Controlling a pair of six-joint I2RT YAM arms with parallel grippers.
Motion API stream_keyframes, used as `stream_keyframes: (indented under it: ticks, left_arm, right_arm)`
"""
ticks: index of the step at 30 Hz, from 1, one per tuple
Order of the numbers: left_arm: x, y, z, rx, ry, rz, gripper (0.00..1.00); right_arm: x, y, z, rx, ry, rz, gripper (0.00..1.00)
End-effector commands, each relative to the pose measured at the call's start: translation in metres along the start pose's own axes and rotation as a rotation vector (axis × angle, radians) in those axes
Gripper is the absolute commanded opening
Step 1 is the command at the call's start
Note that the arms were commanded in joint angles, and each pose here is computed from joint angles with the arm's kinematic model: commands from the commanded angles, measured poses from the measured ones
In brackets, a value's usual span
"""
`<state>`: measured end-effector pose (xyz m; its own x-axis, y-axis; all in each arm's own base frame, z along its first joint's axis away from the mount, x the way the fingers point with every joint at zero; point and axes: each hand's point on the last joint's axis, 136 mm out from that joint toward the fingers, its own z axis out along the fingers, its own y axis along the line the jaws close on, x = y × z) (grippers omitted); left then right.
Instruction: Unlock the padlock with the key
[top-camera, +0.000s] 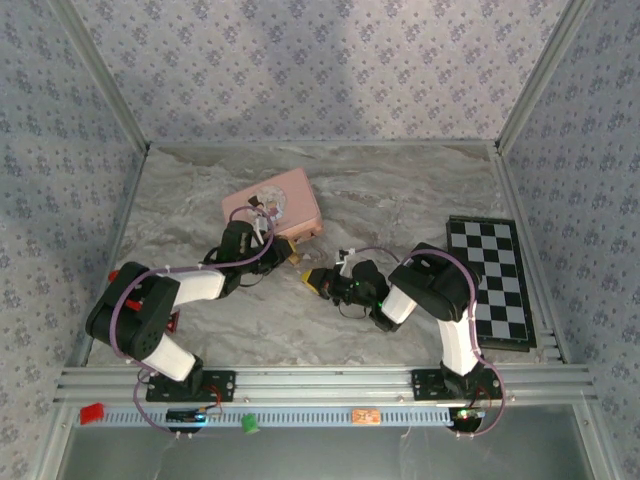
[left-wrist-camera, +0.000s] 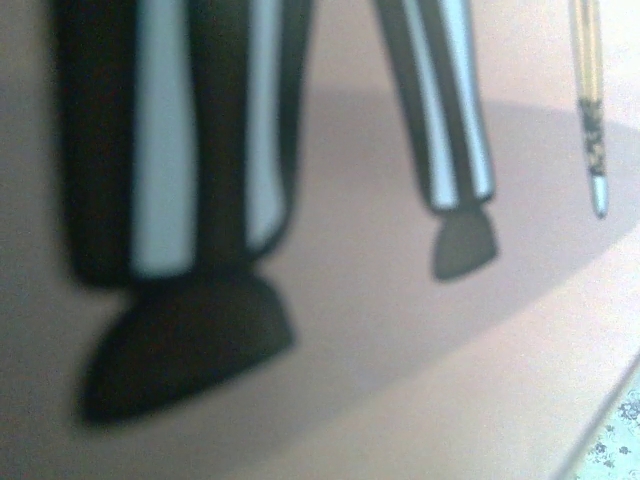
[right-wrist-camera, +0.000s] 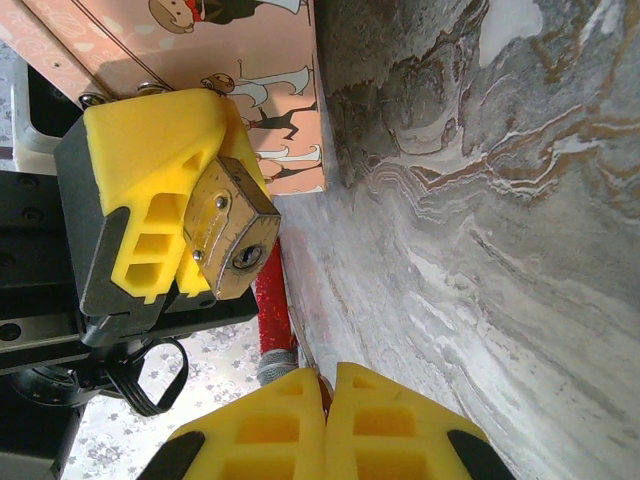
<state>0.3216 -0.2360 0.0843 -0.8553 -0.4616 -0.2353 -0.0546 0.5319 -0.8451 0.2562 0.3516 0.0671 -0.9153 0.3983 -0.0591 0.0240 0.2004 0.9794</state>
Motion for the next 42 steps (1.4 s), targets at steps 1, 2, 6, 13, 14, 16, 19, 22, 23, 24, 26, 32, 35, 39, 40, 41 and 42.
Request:
stream_keyframes:
  ticks: [1, 2, 6, 13, 14, 16, 19, 22, 23, 24, 26, 32, 35, 39, 40, 41, 42]
  left_arm:
    - [0.016, 0.013, -0.004, -0.025, 0.079, -0.165, 0.07]
    - [0.016, 0.012, -0.004, -0.019, 0.08, -0.163, 0.07]
    - [0.017, 0.007, -0.003, 0.0, 0.095, -0.156, 0.07]
    - [0.02, 0.012, -0.005, -0.014, 0.096, -0.155, 0.07]
    - [0.02, 0.013, -0.005, -0.014, 0.097, -0.157, 0.07]
    - [0.021, 0.012, -0.005, -0.011, 0.098, -0.155, 0.07]
    - [0.021, 0.012, -0.006, -0.007, 0.097, -0.156, 0.07]
    - [0.021, 0.01, -0.006, 0.01, 0.094, -0.148, 0.07]
    - [0.021, 0.01, -0.007, 0.013, 0.094, -0.151, 0.07]
    - [0.022, 0.01, -0.007, 0.016, 0.094, -0.153, 0.07]
    - [0.022, 0.011, -0.008, 0.015, 0.093, -0.155, 0.07]
    - [0.025, 0.01, -0.013, 0.02, 0.088, -0.148, 0.08]
    - [0.024, 0.009, -0.017, 0.019, 0.079, -0.147, 0.08]
    - [0.024, 0.009, -0.018, 0.02, 0.072, -0.151, 0.08]
    - [0.023, 0.008, -0.018, 0.022, 0.07, -0.154, 0.08]
    - [0.023, 0.007, -0.018, 0.024, 0.069, -0.156, 0.08]
    - [0.023, 0.007, -0.018, 0.028, 0.068, -0.158, 0.08]
  right_arm:
    - [-0.007, 0.012, -0.001, -0.03, -0.025, -0.036, 0.0]
    - [-0.007, 0.013, -0.001, -0.033, -0.024, -0.038, 0.0]
    - [-0.009, 0.021, -0.001, -0.05, -0.031, -0.055, 0.0]
    - [-0.011, 0.025, -0.001, -0.059, -0.033, -0.054, 0.0]
    - [-0.01, 0.025, 0.0, -0.06, -0.032, -0.056, 0.0]
    - [-0.01, 0.026, 0.0, -0.063, -0.032, -0.059, 0.0]
    - [-0.009, 0.02, 0.001, -0.049, -0.031, -0.056, 0.0]
    - [-0.009, 0.018, 0.002, -0.045, -0.033, -0.051, 0.0]
    - [-0.01, 0.018, 0.002, -0.044, -0.034, -0.051, 0.0]
    - [-0.01, 0.019, 0.002, -0.046, -0.035, -0.051, 0.0]
    - [-0.011, 0.021, 0.002, -0.053, -0.034, -0.056, 0.0]
    - [-0.011, 0.019, 0.005, -0.049, -0.031, -0.048, 0.0]
    - [-0.011, 0.016, 0.005, -0.042, -0.031, -0.043, 0.0]
    - [-0.01, 0.016, 0.006, -0.042, -0.027, -0.043, 0.0]
    - [-0.009, 0.015, 0.006, -0.04, -0.027, -0.043, 0.0]
    - [-0.007, 0.016, 0.007, -0.041, -0.02, -0.044, 0.0]
    - [-0.006, 0.016, 0.007, -0.041, -0.017, -0.043, 0.0]
